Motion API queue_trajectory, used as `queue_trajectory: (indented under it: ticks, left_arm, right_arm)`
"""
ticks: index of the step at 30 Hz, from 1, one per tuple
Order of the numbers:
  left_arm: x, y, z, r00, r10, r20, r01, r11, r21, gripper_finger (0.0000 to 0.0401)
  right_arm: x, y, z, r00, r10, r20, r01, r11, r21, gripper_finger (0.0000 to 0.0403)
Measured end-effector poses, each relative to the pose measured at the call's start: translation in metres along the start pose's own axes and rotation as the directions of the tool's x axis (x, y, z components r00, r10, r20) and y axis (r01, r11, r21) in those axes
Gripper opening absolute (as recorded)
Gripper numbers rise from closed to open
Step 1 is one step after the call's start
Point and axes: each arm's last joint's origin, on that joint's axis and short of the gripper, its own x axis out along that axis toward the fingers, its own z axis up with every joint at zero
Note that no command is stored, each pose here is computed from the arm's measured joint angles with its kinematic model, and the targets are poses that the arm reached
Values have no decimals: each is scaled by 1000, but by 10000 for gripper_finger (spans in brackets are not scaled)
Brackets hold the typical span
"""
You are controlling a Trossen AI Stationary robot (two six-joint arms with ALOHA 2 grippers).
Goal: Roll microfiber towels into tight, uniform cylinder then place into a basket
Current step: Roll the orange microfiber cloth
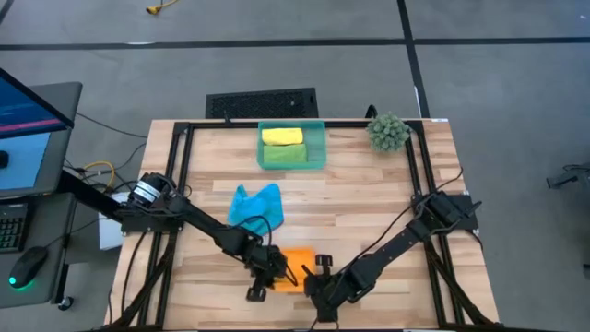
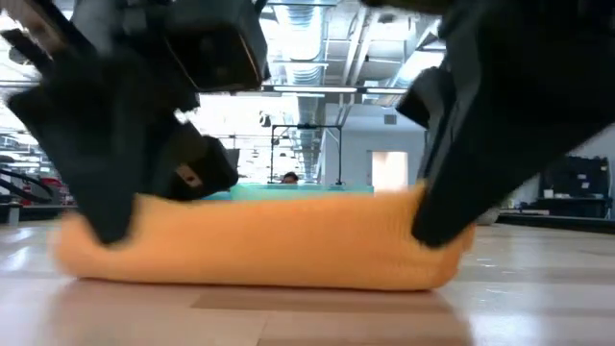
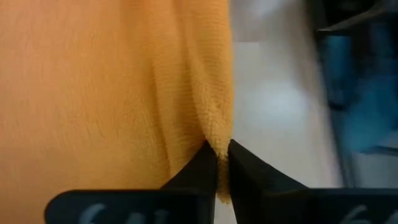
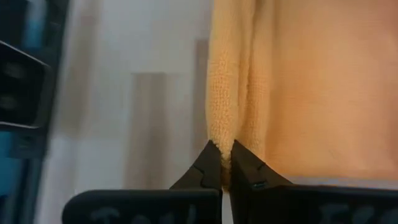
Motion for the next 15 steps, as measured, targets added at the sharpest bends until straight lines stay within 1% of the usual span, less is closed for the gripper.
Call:
queue_trajectory:
  ticks: [3, 6, 8, 10, 12, 15]
  left_arm:
    - [-2, -5, 4, 997, -80, -18, 79, 997, -17, 23]
    - [-2, -7, 5, 992, -120, -30, 118, 992, -51, 20]
    - [-3, -7, 4, 993, -115, -40, 112, 991, -72, 15]
    - [-3, -5, 2, 995, -85, -51, 79, 990, -114, 12]
    - [-4, -1, 2, 997, -56, -62, 45, 984, -175, 10]
    - [-6, 7, 2, 997, -26, -74, 5, 962, -273, 10]
  right_arm:
    - [-6, 8, 6, 999, 25, 20, -25, 999, -24, 18]
    - [-11, 14, 11, 998, 40, 40, -39, 999, -36, 24]
    - [-12, 14, 12, 998, 33, 47, -31, 999, -35, 24]
    - [-11, 10, 14, 999, 19, 46, -18, 1000, -15, 19]
    - [-9, 4, 15, 999, 5, 39, -6, 1000, 21, 18]
    - [-1, -11, 14, 1000, -8, 4, 8, 995, 96, 18]
